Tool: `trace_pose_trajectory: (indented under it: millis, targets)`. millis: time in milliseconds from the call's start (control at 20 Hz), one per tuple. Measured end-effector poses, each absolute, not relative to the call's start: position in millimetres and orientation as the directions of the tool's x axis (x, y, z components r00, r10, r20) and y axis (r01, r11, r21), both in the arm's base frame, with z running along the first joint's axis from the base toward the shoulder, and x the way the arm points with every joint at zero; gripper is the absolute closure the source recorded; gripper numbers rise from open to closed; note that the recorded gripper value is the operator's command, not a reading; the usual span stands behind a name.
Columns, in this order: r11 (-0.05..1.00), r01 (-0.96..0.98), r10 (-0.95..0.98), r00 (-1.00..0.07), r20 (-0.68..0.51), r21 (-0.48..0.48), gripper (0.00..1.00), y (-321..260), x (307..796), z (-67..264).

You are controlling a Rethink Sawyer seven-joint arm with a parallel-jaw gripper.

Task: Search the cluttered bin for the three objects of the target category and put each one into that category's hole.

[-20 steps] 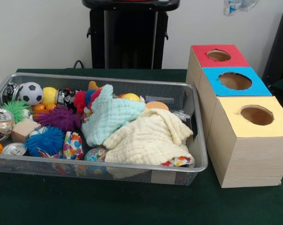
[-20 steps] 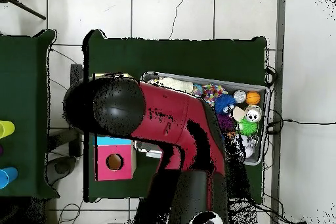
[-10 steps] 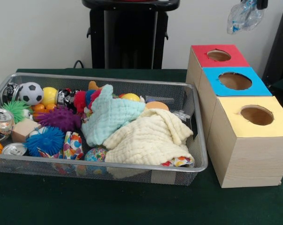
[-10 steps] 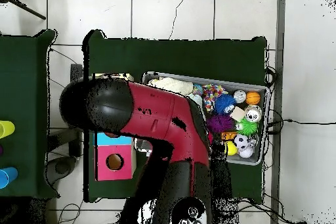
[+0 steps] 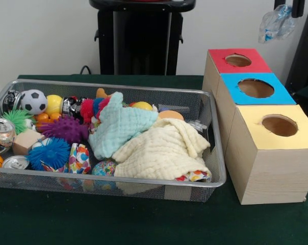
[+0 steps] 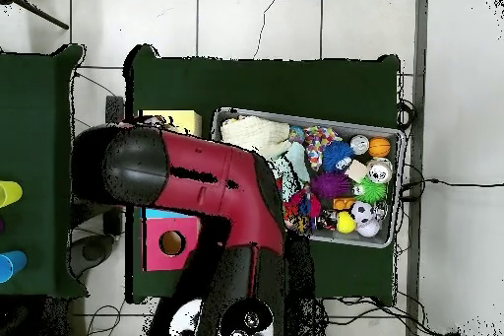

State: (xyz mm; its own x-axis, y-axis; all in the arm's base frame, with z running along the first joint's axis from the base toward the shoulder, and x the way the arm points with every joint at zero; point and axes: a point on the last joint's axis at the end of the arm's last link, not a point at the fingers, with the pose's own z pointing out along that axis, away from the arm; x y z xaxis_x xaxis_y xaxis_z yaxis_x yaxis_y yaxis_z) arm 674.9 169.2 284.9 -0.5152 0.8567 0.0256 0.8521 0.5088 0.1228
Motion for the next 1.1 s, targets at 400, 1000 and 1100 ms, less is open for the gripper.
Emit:
trace_pose_trajectory:
  millis: [400, 1000, 1100]
  targets:
    - [0.453, 0.882, 0.889, -0.458, 0.015, 0.129, 1.00, 202.2, 663.9, 275.9]
    - [0.409, 0.906, 0.913, -0.406, -0.046, 0.113, 1.00, 176.5, 660.9, 246.8]
    - [0.409, 0.907, 0.913, -0.405, -0.057, 0.104, 1.00, 171.9, 659.5, 244.4]
